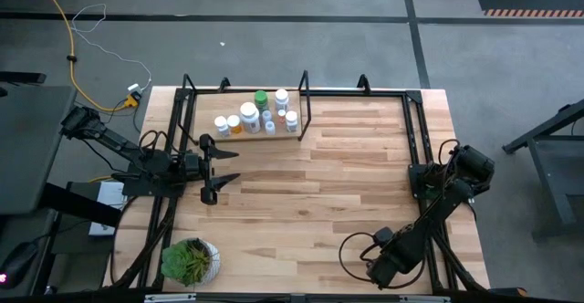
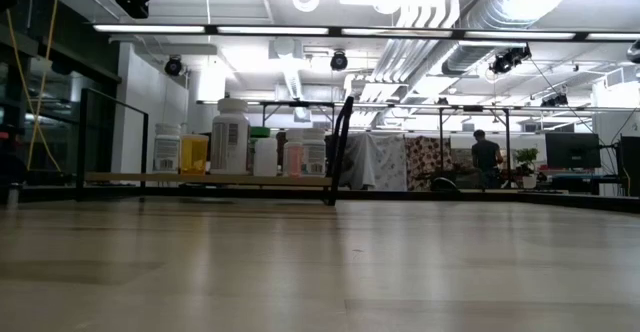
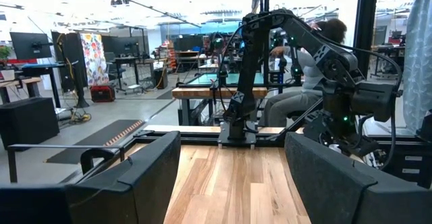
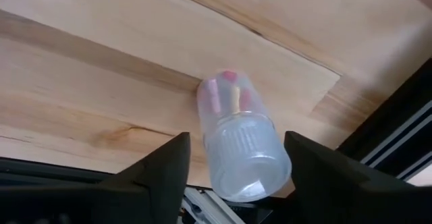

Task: Pick and place medicine bottles onto shelf by color
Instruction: Put the small green pill bottle on the shelf

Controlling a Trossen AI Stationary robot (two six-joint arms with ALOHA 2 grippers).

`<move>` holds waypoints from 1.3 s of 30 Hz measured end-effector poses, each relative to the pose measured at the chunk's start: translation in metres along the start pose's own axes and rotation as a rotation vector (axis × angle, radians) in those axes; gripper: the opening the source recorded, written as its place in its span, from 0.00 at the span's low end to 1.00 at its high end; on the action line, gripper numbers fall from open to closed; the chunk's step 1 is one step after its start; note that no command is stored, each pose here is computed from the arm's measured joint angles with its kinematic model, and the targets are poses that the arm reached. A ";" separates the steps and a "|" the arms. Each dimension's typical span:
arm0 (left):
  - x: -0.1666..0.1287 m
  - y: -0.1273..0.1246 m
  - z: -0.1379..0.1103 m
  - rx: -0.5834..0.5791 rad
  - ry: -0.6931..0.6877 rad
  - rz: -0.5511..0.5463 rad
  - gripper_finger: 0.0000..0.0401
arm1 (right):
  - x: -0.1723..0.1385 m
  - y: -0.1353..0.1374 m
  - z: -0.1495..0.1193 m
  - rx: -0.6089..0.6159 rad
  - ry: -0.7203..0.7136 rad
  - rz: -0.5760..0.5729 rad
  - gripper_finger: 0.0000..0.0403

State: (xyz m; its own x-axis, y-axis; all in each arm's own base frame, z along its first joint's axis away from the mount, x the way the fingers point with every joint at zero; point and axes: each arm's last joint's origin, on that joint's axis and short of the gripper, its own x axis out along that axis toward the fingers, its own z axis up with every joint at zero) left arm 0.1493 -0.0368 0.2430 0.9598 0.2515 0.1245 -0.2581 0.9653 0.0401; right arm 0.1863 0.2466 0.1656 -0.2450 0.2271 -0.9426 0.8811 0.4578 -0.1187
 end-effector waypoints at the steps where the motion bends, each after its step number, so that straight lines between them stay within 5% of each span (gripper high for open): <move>1: 0.000 0.000 0.000 0.000 0.000 0.000 0.64 | 0.000 0.000 0.000 0.000 -0.004 0.002 0.54; 10: 0.000 0.000 0.000 0.000 0.000 0.000 0.64 | 0.000 0.000 0.000 -0.019 -0.015 0.010 0.36; 21: 0.000 0.000 0.000 -0.002 0.000 0.000 0.64 | -0.005 0.003 0.000 -0.117 0.000 0.056 0.35; 31: 0.000 0.000 0.000 -0.001 0.000 0.000 0.64 | -0.052 0.035 0.022 -0.307 -0.289 0.555 0.34; 39: 0.000 0.000 0.000 0.000 0.000 0.000 0.64 | -0.086 0.067 0.091 -0.517 -0.494 0.649 0.34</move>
State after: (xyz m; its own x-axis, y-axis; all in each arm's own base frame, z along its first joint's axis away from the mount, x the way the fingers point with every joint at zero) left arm 0.1493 -0.0368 0.2430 0.9598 0.2516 0.1245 -0.2583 0.9652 0.0404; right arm 0.3029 0.1794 0.2103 0.5290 0.2359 -0.8152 0.4692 0.7191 0.5126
